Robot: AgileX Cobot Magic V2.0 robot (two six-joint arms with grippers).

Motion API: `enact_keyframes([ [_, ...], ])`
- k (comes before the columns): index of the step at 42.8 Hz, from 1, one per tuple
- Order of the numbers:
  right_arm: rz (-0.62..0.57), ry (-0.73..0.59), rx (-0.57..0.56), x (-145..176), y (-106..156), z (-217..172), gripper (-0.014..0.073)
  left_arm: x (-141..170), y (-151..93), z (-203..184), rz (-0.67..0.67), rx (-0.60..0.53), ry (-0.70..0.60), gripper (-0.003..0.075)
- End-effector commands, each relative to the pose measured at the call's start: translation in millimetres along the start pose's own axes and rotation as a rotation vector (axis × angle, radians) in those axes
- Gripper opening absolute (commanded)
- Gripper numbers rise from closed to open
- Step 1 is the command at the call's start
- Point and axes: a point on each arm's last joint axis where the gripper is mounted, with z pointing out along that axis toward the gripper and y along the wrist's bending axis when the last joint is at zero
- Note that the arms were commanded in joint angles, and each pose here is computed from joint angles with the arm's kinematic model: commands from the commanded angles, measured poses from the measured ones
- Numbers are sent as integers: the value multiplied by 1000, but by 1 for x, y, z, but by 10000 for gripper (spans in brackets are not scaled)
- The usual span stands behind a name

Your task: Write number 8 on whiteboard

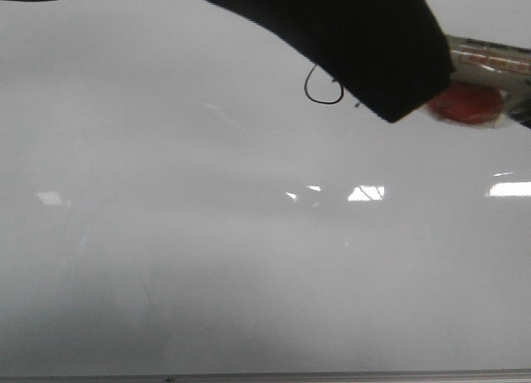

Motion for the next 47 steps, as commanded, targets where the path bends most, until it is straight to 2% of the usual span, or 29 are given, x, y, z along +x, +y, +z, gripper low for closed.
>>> enact_keyframes([
  [1,-10,-66,21,-7,1,-10,-68,-14,-2,-14,4,-15,-76,519],
  [12,-9,-68,22,-7,1,-10,-68,-16,-3,-15,-18,-6,-102,193],
  [20,-9,-68,20,-7,1,-10,-64,-16,-3,-15,-19,-5,-103,41],
  [23,-8,-64,17,-7,2,-10,-18,-16,-3,-15,-19,-5,-103,0],
  [27,-8,-58,11,-6,2,-10,132,-16,-3,-15,-21,-5,-103,-21],
  [31,-8,-32,14,-4,2,-10,365,-15,-1,-15,-48,-14,-96,-20],
  [33,15,-3,30,-1,0,-11,476,-14,0,-16,-57,-34,-79,-20],
  [36,80,61,74,5,-4,-18,579,-11,4,-22,-80,-92,-42,-20],
  [43,340,109,269,24,-14,-38,590,-5,14,-52,-186,-339,7,-20],
  [47,406,93,335,30,-15,-48,590,3,21,-73,-285,-519,51,-20],
])
